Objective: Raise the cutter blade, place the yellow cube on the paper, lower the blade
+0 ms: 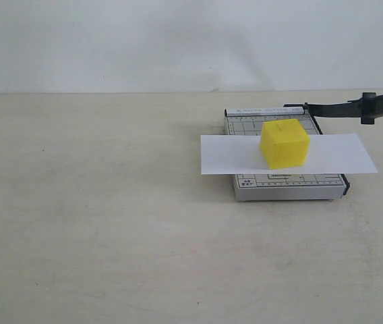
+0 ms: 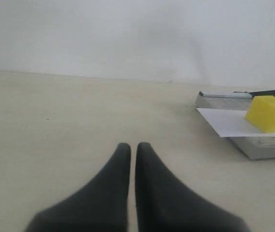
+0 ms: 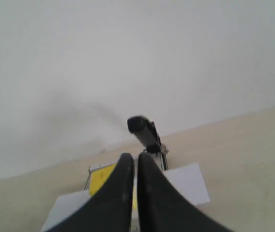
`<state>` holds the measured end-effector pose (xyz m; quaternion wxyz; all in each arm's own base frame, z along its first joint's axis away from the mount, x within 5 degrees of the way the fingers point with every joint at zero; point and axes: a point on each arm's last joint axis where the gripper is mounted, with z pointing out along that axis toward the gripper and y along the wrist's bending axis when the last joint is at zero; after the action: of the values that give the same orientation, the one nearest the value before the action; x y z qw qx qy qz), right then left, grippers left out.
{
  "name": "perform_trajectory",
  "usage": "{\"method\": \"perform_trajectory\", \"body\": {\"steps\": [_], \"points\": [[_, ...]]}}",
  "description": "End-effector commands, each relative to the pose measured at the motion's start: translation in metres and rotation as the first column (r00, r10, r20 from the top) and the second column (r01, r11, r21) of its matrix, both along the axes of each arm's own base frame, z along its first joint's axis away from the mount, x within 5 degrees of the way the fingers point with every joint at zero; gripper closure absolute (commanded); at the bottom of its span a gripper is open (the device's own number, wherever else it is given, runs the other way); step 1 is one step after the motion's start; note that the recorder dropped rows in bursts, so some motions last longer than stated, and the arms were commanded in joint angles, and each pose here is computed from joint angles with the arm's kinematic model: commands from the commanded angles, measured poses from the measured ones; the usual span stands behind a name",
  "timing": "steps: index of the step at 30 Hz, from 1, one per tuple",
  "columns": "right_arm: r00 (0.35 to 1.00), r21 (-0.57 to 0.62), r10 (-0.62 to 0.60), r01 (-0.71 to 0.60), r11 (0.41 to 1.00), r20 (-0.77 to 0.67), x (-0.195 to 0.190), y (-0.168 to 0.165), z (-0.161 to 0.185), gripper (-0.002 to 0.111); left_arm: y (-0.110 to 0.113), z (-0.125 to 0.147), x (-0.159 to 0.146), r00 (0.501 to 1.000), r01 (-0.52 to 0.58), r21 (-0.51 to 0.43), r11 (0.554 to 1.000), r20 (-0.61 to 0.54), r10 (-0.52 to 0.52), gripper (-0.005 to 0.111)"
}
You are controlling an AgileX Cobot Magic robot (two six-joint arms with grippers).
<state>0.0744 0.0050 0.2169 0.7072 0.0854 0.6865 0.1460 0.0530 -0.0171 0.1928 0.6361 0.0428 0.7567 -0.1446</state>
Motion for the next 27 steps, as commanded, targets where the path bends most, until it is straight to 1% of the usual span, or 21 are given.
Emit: {"method": "perform_trajectory", "body": {"steps": [1, 3, 4, 5, 7, 9, 11, 13, 14, 15, 19, 23, 25, 27], "points": [[0.992, -0.058, 0.068, -0.075, 0.996, -0.109, 0.003, 0.007, 0.019, 0.066, 0.006, -0.007, 0.000, 0.996, -0.077, 0.110, 0.991, -0.036, 0.082, 0.102], [0.989, -0.083, 0.080, -0.091, 0.992, -0.123, 0.009, 0.009, 0.039, 0.041, 0.009, -0.007, 0.001, 0.990, -0.131, 0.110, 0.985, -0.036, 0.135, 0.102], [0.984, -0.084, 0.092, -0.106, 0.991, -0.150, 0.012, 0.011, 0.046, 0.041, 0.010, -0.007, 0.001, 0.988, -0.143, 0.110, 0.984, -0.036, 0.147, 0.102], [0.968, -0.085, 0.121, -0.143, 0.986, -0.220, 0.017, 0.014, 0.058, 0.045, 0.010, -0.007, 0.001, 0.987, -0.151, 0.108, 0.983, -0.036, 0.156, 0.102], [0.937, -0.072, 0.153, -0.184, 0.980, -0.315, 0.033, 0.020, 0.081, 0.046, 0.010, -0.007, 0.001, 0.987, -0.151, 0.108, 0.983, -0.036, 0.156, 0.102], [0.888, -0.071, 0.143, -0.192, 0.979, -0.438, 0.053, 0.022, 0.101, 0.046, 0.010, -0.007, 0.001, 0.987, -0.151, 0.108, 0.983, -0.034, 0.155, 0.102], [0.810, -0.169, 0.039, -0.169, 0.971, -0.586, 0.076, 0.017, 0.117, 0.046, 0.010, -0.007, 0.001, 0.987, -0.151, 0.108, 0.983, -0.034, 0.155, 0.102], [0.745, -0.272, -0.062, -0.164, 0.948, -0.665, 0.098, 0.012, 0.132, 0.046, 0.010, -0.007, 0.001, 0.987, -0.151, 0.108, 0.983, -0.034, 0.155, 0.102], [0.725, -0.306, -0.080, -0.186, 0.933, -0.684, 0.111, 0.012, 0.139, 0.046, 0.010, -0.007, 0.001, 0.987, -0.151, 0.108, 0.983, -0.034, 0.155, 0.102], [0.714, -0.328, -0.082, -0.213, 0.920, -0.695, 0.116, 0.013, 0.141, 0.046, 0.010, -0.007, 0.001, 0.987, -0.151, 0.108, 0.983, -0.034, 0.155, 0.102], [0.635, -0.352, -0.089, -0.302, 0.886, -0.768, 0.144, 0.017, 0.145, 0.046, 0.010, -0.006, 0.001, 0.987, -0.151, 0.107, 0.983, -0.032, 0.155, 0.102], [0.547, -0.325, -0.064, -0.396, 0.859, -0.835, 0.166, 0.024, 0.138, 0.046, 0.010, -0.006, 0.001, 0.987, -0.151, 0.107, 0.983, -0.032, 0.155, 0.102], [0.490, -0.307, -0.059, -0.444, 0.842, -0.870, 0.175, 0.026, 0.129, 0.046, 0.010, -0.006, 0.001, 0.987, -0.151, 0.107, 0.983, -0.032, 0.155, 0.102], [0.456, -0.297, -0.063, -0.463, 0.835, -0.888, 0.184, 0.027, 0.119, 0.046, 0.010, -0.006, 0.001, 0.987, -0.151, 0.107, 0.983, -0.032, 0.155, 0.102]]}}
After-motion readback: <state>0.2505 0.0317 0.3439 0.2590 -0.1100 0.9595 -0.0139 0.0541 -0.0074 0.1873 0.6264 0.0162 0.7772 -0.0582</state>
